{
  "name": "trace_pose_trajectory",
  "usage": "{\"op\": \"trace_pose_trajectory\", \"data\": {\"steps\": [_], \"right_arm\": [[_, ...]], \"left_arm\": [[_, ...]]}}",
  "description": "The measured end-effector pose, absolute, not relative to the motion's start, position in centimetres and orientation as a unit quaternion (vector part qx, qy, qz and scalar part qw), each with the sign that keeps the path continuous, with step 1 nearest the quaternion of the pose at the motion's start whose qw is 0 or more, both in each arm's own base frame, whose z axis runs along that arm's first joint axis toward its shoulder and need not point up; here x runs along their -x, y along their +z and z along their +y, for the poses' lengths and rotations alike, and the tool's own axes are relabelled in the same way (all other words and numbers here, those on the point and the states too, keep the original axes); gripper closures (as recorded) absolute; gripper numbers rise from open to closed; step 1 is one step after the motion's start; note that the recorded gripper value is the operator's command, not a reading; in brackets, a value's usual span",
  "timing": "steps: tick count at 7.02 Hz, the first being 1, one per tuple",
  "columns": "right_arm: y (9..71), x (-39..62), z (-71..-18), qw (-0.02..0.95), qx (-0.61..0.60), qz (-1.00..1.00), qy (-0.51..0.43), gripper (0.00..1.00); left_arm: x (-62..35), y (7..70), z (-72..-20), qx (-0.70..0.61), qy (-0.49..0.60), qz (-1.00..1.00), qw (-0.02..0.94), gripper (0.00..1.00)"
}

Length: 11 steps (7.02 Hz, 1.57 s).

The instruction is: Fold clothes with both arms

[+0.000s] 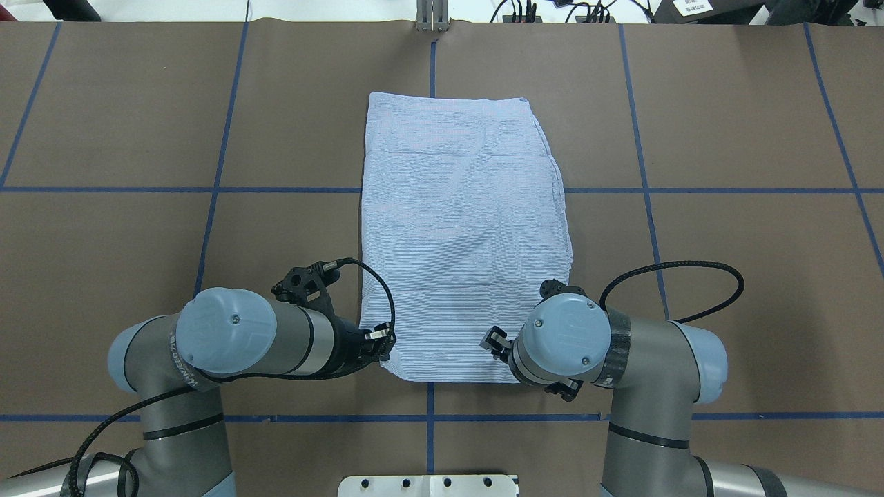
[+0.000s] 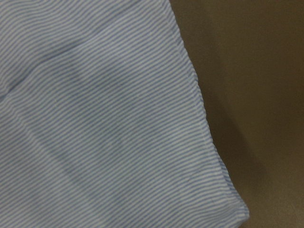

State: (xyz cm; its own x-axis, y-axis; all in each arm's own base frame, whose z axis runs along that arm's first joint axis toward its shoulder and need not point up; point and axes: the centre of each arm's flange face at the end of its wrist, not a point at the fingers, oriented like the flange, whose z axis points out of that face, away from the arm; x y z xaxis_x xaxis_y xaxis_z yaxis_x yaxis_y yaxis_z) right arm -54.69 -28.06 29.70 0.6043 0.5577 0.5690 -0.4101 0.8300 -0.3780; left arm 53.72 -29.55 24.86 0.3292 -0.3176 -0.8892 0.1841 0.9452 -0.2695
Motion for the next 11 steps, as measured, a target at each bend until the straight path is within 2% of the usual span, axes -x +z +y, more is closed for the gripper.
{"op": "trace_pose_trajectory", "data": {"steps": [6,7,9,11], "right_arm": [[30.68,55.21,-27.84,0.894,0.106,-0.342,0.272,0.0],[30.71,55.23,-27.79,0.894,0.106,-0.341,0.271,0.06],[30.76,55.23,-27.74,0.894,0.106,-0.341,0.271,0.54],[30.73,55.2,-27.72,0.894,0.106,-0.341,0.271,0.83]], "left_arm": [[-53.77,24.48,-29.58,0.06,-0.155,0.561,0.811,1.0],[-53.77,24.46,-29.58,0.06,-0.155,0.561,0.811,1.0],[-53.77,24.45,-29.59,0.06,-0.156,0.561,0.811,1.0],[-53.77,24.5,-29.59,0.059,-0.156,0.561,0.811,1.0]]}}
